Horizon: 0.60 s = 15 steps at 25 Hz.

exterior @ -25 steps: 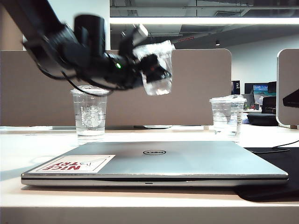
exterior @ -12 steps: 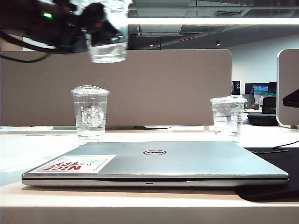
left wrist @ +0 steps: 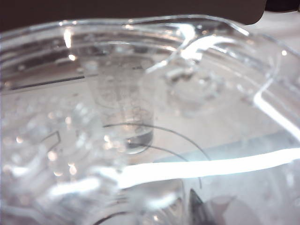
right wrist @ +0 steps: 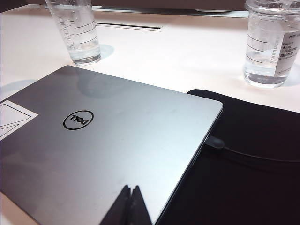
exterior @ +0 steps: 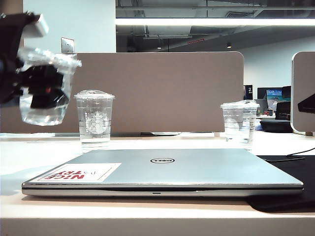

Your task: Pick up the coffee cup on the middle and place it on the left side of the laptop.

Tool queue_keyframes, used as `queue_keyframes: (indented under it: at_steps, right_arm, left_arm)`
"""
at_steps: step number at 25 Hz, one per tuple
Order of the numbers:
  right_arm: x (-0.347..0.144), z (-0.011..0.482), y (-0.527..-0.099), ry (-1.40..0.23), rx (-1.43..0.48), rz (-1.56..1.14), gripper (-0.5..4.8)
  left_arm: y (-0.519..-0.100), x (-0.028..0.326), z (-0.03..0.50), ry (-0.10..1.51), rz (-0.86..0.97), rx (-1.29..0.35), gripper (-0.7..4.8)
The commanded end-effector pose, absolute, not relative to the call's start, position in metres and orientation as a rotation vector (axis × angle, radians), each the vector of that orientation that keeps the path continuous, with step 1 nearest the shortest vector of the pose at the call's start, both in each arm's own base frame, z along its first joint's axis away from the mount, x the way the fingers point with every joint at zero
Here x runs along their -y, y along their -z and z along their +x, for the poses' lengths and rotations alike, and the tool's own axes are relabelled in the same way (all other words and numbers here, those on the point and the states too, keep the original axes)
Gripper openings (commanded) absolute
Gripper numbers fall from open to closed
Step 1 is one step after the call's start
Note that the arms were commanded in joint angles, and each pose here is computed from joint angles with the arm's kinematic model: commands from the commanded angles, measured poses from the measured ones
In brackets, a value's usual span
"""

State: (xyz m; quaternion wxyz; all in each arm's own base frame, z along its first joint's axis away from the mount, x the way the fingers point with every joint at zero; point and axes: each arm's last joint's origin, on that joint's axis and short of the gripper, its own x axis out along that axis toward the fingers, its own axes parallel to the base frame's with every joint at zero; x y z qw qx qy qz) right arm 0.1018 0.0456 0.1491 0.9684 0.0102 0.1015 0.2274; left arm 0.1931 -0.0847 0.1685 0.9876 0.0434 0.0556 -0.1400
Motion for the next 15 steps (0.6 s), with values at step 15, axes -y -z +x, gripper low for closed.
queue_keyframes:
  at_steps: [15]
  right_arm:
    - [-0.046,0.102,-0.15,-0.463,-0.189,0.02,-0.05]
  left_arm:
    - [-0.116,0.066,0.224,0.223,-0.092,-0.106,2.8]
